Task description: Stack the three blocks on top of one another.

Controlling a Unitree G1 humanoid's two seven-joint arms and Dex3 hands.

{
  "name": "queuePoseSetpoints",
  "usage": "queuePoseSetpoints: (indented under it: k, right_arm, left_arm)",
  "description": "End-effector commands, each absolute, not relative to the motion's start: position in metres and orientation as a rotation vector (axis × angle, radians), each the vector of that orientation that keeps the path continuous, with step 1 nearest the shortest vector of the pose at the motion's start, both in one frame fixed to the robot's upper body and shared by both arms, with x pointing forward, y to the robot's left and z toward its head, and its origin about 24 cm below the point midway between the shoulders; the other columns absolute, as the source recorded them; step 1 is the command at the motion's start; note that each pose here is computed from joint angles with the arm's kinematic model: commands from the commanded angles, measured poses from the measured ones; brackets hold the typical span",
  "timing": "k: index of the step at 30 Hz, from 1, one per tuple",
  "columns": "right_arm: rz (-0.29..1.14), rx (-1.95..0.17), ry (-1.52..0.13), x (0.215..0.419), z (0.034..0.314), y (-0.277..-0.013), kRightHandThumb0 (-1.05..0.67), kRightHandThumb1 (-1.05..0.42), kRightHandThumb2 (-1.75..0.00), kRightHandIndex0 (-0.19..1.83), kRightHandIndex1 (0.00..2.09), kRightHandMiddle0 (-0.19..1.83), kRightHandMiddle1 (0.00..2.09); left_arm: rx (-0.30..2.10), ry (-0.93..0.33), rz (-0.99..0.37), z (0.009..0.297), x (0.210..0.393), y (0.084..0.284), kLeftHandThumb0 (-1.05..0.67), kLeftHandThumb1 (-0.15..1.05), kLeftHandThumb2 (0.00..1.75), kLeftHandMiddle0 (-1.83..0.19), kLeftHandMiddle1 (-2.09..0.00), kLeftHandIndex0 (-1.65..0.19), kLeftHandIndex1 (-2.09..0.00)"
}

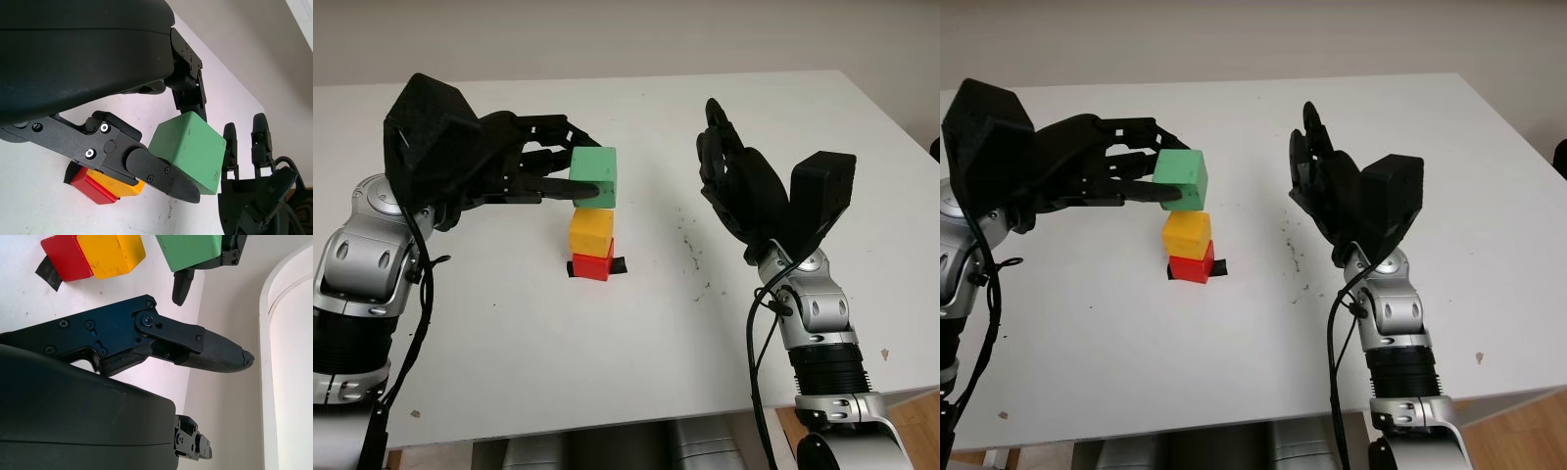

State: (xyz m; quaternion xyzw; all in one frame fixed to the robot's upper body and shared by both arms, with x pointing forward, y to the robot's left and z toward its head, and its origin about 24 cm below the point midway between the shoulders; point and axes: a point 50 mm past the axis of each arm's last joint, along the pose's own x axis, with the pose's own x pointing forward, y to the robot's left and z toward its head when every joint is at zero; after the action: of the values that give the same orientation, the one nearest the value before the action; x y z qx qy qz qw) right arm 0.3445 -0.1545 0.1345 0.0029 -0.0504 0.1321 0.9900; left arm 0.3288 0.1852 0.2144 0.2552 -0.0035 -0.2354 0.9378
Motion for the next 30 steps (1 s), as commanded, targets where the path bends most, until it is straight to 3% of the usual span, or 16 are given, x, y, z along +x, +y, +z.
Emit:
queuePoseSetpoints:
  k: [1,17,30]
  right_arm:
    - [0.272,0.012,-0.125,0.3441,0.1413,-0.1531,-0.75,-1.05,-0.72,-0.19,0.0,-0.19,0.0]
    - [0.271,0.004,-0.127,0.3439,0.1414,-0.1551,-0.74,-1.05,-0.73,-0.19,0.0,-0.19,0.0]
    - [0.274,0.002,-0.122,0.344,0.1417,-0.1551,-0.75,-1.05,-0.73,-0.19,0.0,-0.19,0.0]
  left_arm:
    - [0.562,-0.01,-0.49,0.2125,0.3276,0.1834,-0.45,0.97,0.05,-0.28,-0.05,-0.55,-1.58]
    - [0.683,-0.063,-0.466,0.2098,0.3354,0.1827,-0.47,0.99,0.06,-0.27,-0.05,-0.47,-1.68]
    - [0.658,-0.033,-0.453,0.2051,0.3374,0.1883,-0.44,0.99,0.05,-0.27,-0.05,-0.49,-1.61]
